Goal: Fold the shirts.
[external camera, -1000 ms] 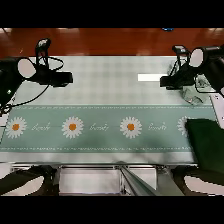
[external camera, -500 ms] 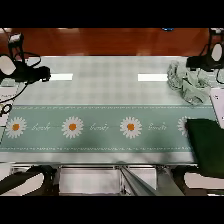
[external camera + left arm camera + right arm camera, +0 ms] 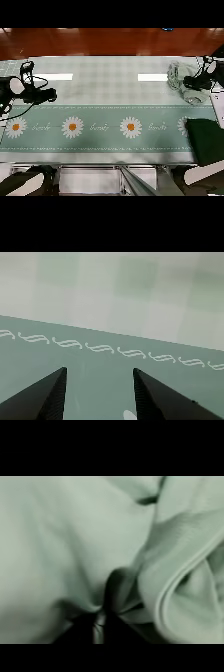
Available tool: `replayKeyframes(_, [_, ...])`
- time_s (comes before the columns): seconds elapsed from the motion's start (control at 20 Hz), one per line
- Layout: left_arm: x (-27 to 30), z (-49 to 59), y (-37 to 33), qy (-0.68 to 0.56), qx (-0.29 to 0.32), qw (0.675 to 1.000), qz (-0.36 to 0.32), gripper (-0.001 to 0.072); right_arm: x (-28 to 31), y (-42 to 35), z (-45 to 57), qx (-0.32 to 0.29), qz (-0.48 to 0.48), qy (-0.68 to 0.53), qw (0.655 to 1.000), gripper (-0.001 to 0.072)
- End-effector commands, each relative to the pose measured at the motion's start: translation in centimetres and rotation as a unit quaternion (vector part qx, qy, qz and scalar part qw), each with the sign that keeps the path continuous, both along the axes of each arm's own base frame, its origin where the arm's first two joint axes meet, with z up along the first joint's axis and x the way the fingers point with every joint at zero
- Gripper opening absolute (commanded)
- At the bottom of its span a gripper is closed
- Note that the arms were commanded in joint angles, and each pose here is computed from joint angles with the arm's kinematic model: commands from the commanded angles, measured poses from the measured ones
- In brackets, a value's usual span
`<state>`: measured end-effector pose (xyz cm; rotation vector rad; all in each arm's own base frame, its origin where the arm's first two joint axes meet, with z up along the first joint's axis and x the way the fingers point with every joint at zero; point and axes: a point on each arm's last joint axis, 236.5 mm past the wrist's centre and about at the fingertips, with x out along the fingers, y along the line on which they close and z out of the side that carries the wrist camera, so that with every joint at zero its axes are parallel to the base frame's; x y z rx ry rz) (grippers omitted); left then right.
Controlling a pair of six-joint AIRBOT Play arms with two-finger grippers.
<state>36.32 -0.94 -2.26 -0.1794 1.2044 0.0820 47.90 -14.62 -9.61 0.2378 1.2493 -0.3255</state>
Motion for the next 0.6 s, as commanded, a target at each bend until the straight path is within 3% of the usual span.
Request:
replayKeyframes(0.0, [0.4, 0.2, 0.1, -0.012, -0.003, 1.000, -0.001, 0.0509, 0.2, 1.7, -0.5, 0.041, 0.025, 0.004, 0.999, 0.0023])
replayKeyframes(0.1, [2.6, 3.0, 2.0, -0.054, 0.023, 0.998, -0.013, 0.0508, 1.1, 2.0, 3.6, 0.040, 0.045, -0.018, 0.998, 0.0022])
replayKeyframes(0.25, [5.0, 10.4, 4.0, -0.126, 0.014, 0.992, 0.021, 0.0508, 3.0, 2.8, 15.4, 0.026, 0.071, -0.119, 0.990, 0.0022])
replayKeyframes(0.45, [3.5, 17.9, 4.0, -0.216, 0.022, 0.976, 0.021, 0.0508, 1.8, 6.4, 33.8, 0.017, 0.111, -0.310, 0.944, 0.0022])
replayKeyframes(0.55, [1.9, 19.7, 4.0, -0.240, 0.049, 0.970, -0.011, 0.0508, -0.7, 8.4, 41.3, 0.001, 0.133, -0.382, 0.915, 0.0022])
